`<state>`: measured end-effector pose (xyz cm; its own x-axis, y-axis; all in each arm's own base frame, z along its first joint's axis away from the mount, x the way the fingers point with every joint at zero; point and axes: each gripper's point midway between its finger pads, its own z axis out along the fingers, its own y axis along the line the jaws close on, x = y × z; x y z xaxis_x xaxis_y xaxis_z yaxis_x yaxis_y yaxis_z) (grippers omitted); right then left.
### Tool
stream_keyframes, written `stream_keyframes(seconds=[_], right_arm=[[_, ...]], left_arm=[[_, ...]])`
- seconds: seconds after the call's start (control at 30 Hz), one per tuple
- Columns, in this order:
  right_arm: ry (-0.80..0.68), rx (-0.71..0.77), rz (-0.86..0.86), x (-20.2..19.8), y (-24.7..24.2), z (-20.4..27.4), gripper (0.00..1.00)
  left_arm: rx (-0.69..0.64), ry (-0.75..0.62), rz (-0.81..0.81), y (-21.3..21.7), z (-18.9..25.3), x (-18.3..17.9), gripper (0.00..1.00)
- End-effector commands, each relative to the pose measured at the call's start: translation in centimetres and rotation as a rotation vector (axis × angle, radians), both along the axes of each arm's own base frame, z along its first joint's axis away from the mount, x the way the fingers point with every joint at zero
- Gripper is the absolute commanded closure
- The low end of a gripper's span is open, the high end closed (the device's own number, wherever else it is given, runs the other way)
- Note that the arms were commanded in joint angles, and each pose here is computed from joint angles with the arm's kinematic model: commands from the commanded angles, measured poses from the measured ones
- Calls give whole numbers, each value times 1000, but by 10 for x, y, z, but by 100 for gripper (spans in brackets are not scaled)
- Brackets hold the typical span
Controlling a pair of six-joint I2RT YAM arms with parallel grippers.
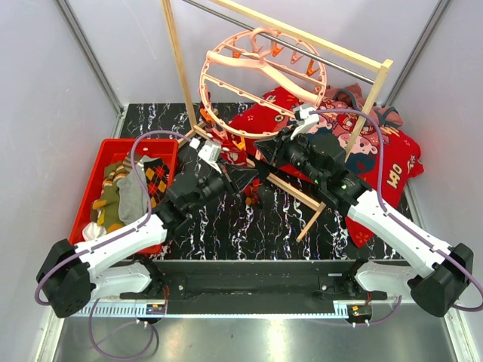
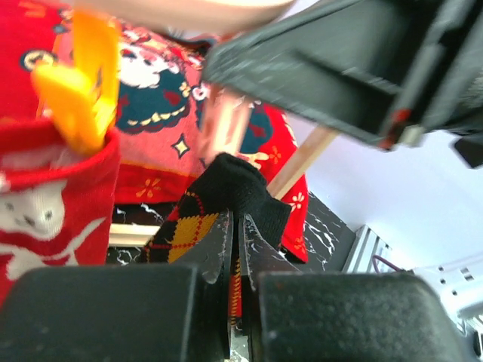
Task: Clip the socks to the hanger
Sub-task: Clamp the sock onto the hanger.
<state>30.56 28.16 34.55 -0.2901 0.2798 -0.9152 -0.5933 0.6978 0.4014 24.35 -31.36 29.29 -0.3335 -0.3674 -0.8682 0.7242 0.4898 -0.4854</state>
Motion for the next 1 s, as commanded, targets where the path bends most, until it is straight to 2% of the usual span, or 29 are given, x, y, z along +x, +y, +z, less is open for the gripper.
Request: stream_keyframes(seconds=[0.0,0.33,0.97], right_arm=[[-67,32,-24,-2,-9,33,93],[-77,23,-21,-5,-12,32,93],[-84,41,-14,-8,-12,37,94]], left_arm=[[-168,-52,60,5,36,9,100],[-242,12,58,10,33,25,100],[-206,46,41,3,18,29,100]])
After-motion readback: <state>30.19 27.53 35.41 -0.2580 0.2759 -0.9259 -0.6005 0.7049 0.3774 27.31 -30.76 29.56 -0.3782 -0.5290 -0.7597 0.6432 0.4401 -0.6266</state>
